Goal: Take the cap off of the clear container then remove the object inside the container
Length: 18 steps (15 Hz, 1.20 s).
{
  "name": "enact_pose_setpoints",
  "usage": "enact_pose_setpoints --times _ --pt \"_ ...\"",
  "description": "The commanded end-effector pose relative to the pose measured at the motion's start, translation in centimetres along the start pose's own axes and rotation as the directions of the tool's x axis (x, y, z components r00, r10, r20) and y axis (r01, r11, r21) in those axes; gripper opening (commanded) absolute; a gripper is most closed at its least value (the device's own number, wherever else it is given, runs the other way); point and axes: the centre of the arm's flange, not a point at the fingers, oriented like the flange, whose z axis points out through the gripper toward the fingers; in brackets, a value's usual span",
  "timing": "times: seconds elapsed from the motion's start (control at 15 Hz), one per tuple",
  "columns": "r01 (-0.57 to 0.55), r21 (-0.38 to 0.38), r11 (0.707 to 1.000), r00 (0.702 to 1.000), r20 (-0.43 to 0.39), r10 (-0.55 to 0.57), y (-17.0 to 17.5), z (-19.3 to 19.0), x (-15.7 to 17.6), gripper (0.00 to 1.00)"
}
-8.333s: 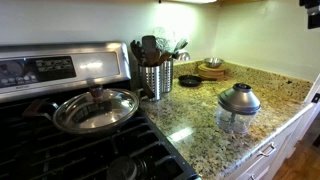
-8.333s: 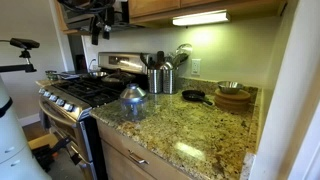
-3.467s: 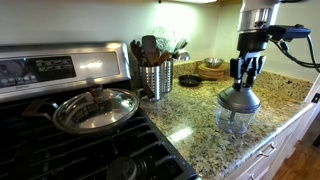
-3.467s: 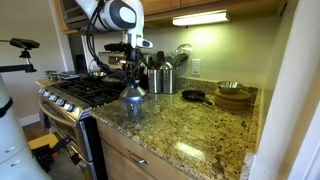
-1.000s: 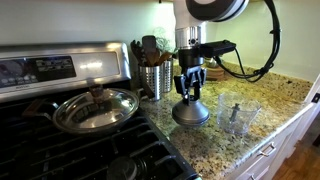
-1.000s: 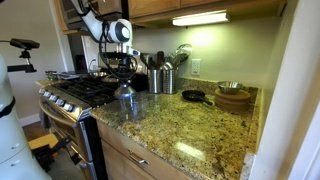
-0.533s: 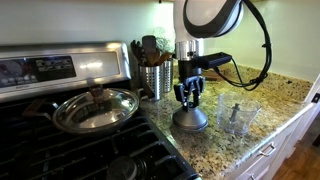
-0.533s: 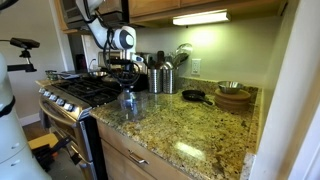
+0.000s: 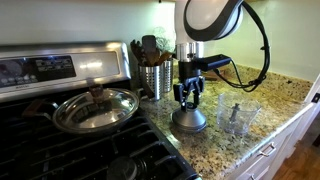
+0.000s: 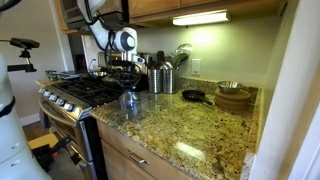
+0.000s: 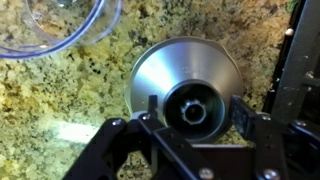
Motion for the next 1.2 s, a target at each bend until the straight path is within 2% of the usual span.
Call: enact_pose_setpoints --times 0.0,0.27,0.53,0.8,1.13 --pt "-0.023 -0.027 0.999 0.999 -0.032 0.022 -0.2 -1.8 -2.3 1.00" --pt "-0.022 -0.035 0.999 0.999 -0.029 0.021 -0.5 -5.1 -4.0 1.00" --pt "-0.077 -0.057 0.995 0.997 -0.026 0.076 0.5 -8.4 -5.7 1.00" --pt "-0.169 -0.058 0.984 0.986 -0.022 0.168 3.1 -9.9 -7.1 1.00" --pt "-0.294 -0.034 0.955 0.956 -0.016 0.294 7.6 -9.4 -8.5 1.00"
